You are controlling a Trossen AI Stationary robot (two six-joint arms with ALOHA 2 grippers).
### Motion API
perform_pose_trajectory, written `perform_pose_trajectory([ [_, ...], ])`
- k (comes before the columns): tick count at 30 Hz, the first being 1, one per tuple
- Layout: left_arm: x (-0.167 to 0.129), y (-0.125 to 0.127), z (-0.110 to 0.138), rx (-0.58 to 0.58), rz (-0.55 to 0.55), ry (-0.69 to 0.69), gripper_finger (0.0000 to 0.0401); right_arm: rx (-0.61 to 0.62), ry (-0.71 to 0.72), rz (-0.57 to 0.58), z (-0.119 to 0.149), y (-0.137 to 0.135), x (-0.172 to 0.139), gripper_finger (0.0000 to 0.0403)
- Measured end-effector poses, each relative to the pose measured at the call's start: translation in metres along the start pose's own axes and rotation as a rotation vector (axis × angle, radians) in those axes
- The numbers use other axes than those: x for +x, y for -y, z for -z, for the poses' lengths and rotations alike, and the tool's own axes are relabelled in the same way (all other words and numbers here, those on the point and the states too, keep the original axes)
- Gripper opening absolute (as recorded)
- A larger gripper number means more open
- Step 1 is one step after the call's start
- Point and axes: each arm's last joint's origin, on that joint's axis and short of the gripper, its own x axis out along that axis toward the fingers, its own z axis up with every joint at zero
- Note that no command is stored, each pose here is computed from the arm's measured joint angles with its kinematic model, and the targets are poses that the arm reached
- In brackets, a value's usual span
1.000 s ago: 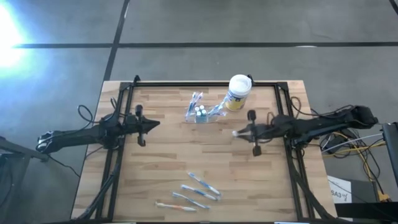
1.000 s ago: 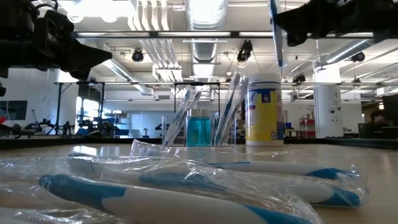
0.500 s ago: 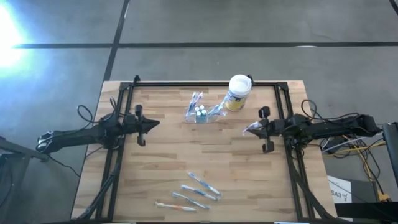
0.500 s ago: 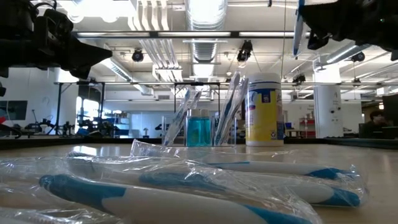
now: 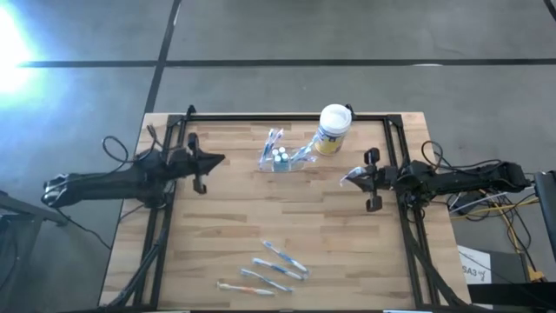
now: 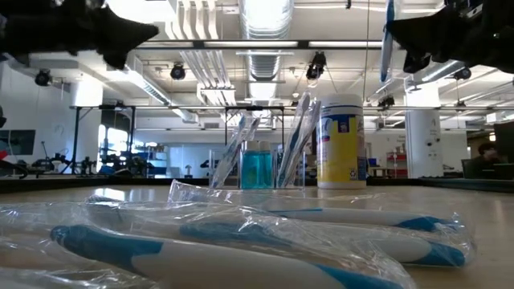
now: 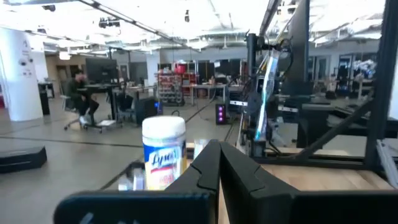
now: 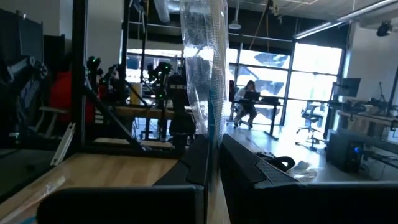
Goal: Pick & Place toothbrushing station
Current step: Put the blue toothbrush into the left section of the transparent organizer
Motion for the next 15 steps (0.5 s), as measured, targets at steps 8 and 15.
perform_pose_trajectory([
  [8, 0.092, 0.003, -0.027, 0.027, 0.062, -0.062, 0.0010, 0.000, -0.001, -0.002, -0.001, 0.000, 0.001, 0.0022],
  [15, 0.184, 0.013, -0.035, 0.022, 0.252, -0.100, 0.0026, -0.001, -0.006, -0.006, 0.000, 0.000, 0.001, 0.0023],
])
